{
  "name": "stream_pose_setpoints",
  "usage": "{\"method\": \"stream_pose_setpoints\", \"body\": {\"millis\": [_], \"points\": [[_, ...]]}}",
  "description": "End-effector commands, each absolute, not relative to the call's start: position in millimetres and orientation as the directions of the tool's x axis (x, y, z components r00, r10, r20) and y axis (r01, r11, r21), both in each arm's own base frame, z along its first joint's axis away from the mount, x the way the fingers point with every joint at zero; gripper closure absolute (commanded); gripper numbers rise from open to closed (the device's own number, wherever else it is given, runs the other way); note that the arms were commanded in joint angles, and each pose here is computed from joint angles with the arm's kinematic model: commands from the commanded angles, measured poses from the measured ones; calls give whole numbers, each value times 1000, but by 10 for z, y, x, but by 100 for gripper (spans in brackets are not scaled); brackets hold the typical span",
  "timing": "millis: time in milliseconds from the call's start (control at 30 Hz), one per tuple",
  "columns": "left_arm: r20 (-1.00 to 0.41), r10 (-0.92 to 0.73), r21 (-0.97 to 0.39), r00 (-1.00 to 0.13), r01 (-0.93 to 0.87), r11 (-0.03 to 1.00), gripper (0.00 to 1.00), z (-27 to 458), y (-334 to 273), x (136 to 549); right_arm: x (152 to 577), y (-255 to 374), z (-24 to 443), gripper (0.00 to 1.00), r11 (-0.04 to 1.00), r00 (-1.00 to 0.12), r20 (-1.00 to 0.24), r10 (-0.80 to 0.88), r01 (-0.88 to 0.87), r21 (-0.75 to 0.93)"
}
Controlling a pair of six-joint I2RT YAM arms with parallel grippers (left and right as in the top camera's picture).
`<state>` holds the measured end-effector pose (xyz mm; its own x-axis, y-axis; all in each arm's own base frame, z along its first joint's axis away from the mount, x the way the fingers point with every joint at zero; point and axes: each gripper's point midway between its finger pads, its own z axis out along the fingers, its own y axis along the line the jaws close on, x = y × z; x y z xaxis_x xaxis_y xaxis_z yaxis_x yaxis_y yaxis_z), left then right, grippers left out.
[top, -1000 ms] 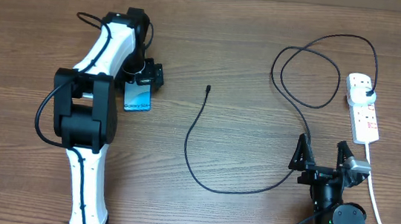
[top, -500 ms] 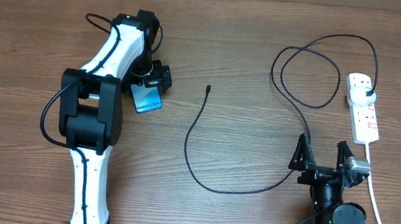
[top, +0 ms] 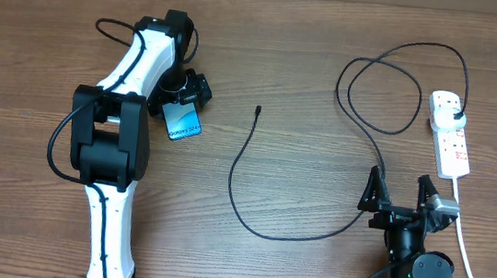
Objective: Plug charger to phone and switch on socket
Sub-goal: 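Close the left gripper on the phone and tilt it up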
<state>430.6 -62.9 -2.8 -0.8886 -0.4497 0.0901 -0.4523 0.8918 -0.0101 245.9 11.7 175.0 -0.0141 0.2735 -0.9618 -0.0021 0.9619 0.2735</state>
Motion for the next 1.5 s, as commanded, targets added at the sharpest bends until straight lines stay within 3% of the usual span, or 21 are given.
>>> {"method": "stream_pose_setpoints", "body": {"millis": [0, 300, 667, 1167, 1367, 1467], "points": [[192, -420, -55, -887, -437, 898, 4, -521, -756, 4194, 2458, 91, 1741, 0, 962, -4, -962, 272, 9, 271], [148, -381, 37, -913, -380, 924, 7, -534, -533, 4185, 2458, 91, 1741, 0, 963, -4, -963, 271, 9, 271], [96, -381, 53, -920, -377, 924, 8, -547, -475, 4285, 2458, 91, 1740, 0, 963, -4, -963, 271, 9, 271], [128, -385, 71, -914, -378, 923, 12, -614, -464, 4163, 2458, 91, 1741, 0, 962, -4, -962, 272, 9, 271], [131, -383, 74, -914, -377, 923, 27, -612, -466, 4153, 2458, 91, 1740, 0, 963, -4, -963, 271, 9, 271], [130, -383, 76, -914, -376, 923, 28, -612, -462, 4154, 2458, 91, 1741, 0, 962, -4, -962, 272, 9, 271]]}}
